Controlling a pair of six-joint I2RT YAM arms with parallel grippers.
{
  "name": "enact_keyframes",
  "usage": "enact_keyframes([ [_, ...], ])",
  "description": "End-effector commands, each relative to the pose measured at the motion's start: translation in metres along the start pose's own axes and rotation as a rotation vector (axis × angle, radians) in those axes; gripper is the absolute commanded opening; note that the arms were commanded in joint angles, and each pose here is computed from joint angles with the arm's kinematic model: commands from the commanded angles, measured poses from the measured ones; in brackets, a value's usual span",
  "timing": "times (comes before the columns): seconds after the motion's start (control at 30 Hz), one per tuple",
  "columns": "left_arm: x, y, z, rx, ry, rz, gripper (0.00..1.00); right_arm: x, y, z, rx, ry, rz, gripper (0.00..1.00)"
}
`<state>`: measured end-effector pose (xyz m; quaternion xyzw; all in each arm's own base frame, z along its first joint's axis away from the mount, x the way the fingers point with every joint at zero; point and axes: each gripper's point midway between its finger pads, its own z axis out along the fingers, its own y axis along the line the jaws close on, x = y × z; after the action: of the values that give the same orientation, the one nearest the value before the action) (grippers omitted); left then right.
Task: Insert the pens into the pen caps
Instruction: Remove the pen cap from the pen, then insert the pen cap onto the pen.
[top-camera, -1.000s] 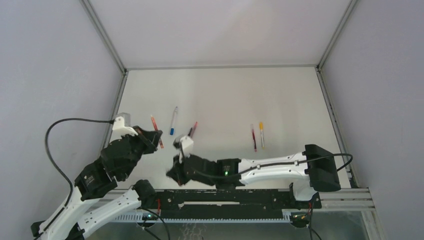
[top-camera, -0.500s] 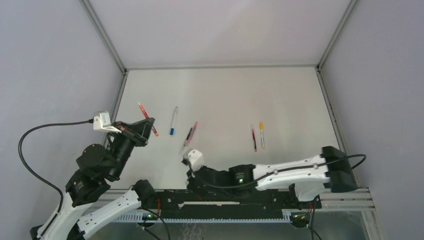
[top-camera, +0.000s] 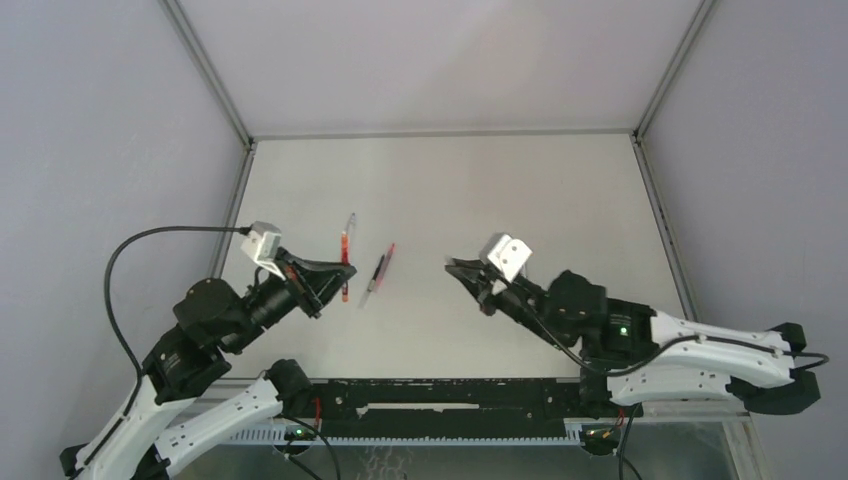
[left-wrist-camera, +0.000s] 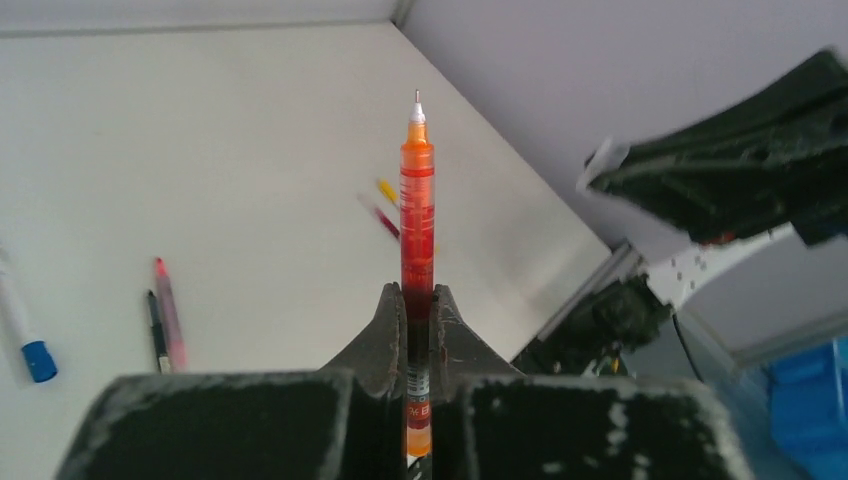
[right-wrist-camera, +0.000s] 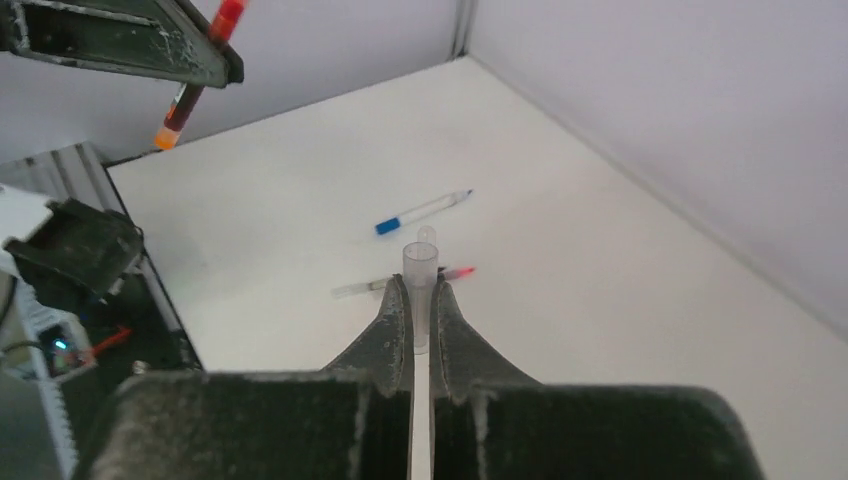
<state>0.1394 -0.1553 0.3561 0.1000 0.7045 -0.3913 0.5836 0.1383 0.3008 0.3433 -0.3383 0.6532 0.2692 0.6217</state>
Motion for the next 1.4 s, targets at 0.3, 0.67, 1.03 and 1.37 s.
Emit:
enact_keyframes([
  [0.3,0.067,-0.062,0.021,0.339,0.418,0.038,0.00,-0.068,-0.052,-0.052,-0.034,-0.275,-0.977,0.00],
  [0.67,0.063,-0.096,0.029,0.482,0.506,-0.015,0.00,-0.053,-0.091,-0.039,-0.034,-0.116,-1.427,0.00],
  [1.03,0.066,-0.102,0.041,0.516,0.495,-0.036,0.00,-0.048,-0.089,-0.038,-0.054,-0.030,-1.745,0.00],
  [1.37,0.076,-0.108,0.039,0.577,0.547,-0.035,0.00,-0.051,-0.070,-0.030,-0.114,-0.020,-1.946,0.00],
])
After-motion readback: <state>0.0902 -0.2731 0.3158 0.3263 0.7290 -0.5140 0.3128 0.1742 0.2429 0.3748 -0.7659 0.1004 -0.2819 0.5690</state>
